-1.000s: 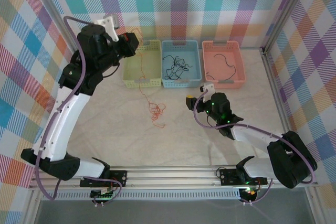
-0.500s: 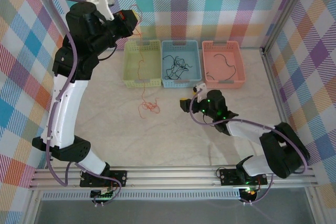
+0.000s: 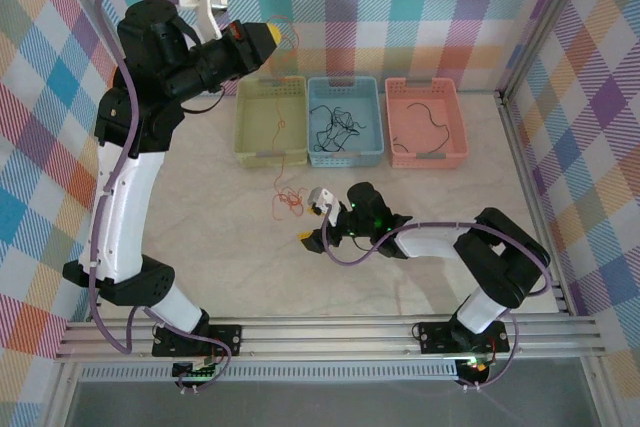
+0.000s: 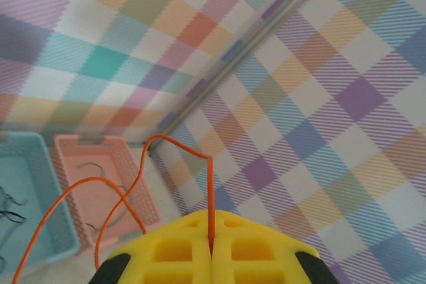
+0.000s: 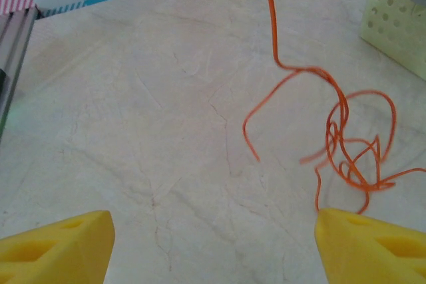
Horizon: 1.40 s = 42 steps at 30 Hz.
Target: Untangle the cables
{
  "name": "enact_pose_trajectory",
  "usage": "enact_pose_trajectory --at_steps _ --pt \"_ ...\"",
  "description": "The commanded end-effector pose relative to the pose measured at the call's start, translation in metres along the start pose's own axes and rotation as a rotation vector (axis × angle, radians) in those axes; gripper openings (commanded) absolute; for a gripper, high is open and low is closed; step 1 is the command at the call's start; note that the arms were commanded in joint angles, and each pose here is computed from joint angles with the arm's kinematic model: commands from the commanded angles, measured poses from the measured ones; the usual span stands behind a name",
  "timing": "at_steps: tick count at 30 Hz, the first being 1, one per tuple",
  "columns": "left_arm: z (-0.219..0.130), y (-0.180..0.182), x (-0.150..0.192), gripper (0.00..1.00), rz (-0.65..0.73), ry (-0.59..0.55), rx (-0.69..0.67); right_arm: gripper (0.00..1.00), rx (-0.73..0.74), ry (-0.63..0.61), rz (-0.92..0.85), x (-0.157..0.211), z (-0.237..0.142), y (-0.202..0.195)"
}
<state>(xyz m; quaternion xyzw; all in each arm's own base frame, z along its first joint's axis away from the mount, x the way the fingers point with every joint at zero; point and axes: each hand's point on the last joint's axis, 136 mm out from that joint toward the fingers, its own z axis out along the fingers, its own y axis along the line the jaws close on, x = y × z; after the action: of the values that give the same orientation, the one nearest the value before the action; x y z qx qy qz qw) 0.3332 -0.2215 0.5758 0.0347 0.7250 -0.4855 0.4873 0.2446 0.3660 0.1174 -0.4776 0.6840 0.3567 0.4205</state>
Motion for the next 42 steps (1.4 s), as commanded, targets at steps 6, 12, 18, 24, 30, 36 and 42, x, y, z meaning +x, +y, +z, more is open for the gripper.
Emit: enact_pose_trajectory --at_steps 6,12,18,24,30,36,42 --pt "-0.036 -0.057 -0.010 0.00 -0.049 -0.009 0.202 0.80 0.069 0.053 -0.066 0.006 0.010 -0.014" --pt "-0.063 -0.089 -0.018 0.00 -0.077 -0.041 0.297 0.78 0.096 0.077 -0.060 0.011 0.012 -0.020" --pt "-0.084 -0.112 -0.024 0.00 -0.095 -0.062 0.371 0.67 0.078 0.096 -0.056 0.012 0.014 -0.018" --pt "-0.095 -0.128 -0.031 0.00 -0.140 -0.073 0.436 0.60 0.054 0.082 -0.056 0.010 0.014 -0.013" --pt "-0.098 -0.130 -0.033 0.00 -0.139 -0.095 0.433 0.66 -0.100 0.034 -0.062 0.004 0.012 0.014" --pt "-0.080 -0.112 -0.031 0.00 -0.127 -0.089 0.373 0.71 -0.182 0.021 -0.123 0.004 0.011 0.036" --pt "-0.060 -0.093 -0.029 0.00 -0.121 -0.078 0.316 0.75 -0.218 -0.036 -0.178 -0.003 0.001 0.047"
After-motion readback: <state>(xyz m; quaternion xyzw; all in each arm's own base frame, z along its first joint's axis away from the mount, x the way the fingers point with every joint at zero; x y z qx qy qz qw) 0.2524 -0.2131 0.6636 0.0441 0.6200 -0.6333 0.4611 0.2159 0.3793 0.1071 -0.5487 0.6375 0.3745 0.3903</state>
